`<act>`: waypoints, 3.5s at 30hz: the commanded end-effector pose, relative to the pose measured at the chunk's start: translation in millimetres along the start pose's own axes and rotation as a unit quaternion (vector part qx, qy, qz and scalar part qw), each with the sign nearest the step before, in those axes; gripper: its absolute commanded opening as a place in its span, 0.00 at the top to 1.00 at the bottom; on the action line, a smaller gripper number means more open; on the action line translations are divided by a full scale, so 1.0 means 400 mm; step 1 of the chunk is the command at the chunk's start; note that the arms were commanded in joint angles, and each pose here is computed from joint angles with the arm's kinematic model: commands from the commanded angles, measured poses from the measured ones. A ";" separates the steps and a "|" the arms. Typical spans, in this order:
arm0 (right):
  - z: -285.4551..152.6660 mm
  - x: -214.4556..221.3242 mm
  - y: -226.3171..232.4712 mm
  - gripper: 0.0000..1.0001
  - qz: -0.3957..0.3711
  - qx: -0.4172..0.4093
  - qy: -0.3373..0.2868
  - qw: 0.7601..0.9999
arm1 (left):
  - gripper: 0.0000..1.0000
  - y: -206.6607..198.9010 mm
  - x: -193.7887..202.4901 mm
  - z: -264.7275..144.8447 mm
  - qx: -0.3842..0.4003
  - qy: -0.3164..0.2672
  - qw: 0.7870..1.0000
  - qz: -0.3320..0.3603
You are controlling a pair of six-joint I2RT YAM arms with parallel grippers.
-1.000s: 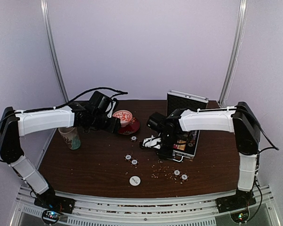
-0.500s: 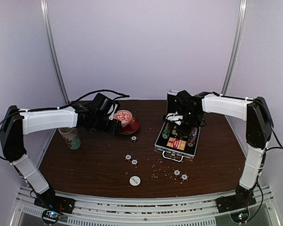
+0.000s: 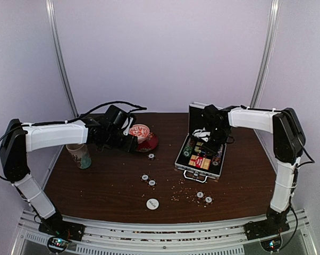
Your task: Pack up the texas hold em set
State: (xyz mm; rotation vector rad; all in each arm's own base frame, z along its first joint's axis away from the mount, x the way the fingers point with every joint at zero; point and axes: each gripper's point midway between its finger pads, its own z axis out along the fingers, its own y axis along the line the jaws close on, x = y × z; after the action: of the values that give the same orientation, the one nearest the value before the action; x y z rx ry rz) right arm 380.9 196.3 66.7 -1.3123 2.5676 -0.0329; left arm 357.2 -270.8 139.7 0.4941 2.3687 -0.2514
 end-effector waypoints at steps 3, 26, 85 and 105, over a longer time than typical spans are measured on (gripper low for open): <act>0.027 0.015 -0.008 0.78 0.006 0.004 0.011 1.000 | 0.41 -0.008 -0.045 0.000 0.008 -0.023 1.000 -0.002; -0.129 -0.048 0.125 0.57 -0.021 -0.076 -0.097 0.992 | 0.43 -0.038 0.000 -0.003 0.043 0.026 0.998 0.035; -0.083 0.106 0.276 0.49 -0.064 -0.120 -0.175 0.975 | 0.43 -0.153 0.298 0.148 0.048 0.280 0.952 0.111; -0.072 0.106 0.279 0.49 -0.063 -0.127 -0.167 0.976 | 0.46 -0.174 0.312 0.141 0.070 0.269 0.951 0.138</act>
State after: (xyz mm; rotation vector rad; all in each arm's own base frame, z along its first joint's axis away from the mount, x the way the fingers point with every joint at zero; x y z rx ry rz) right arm 256.7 224.0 66.5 -1.4314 2.2653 0.4703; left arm 274.7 -311.5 17.2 1.0393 2.7972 -0.1796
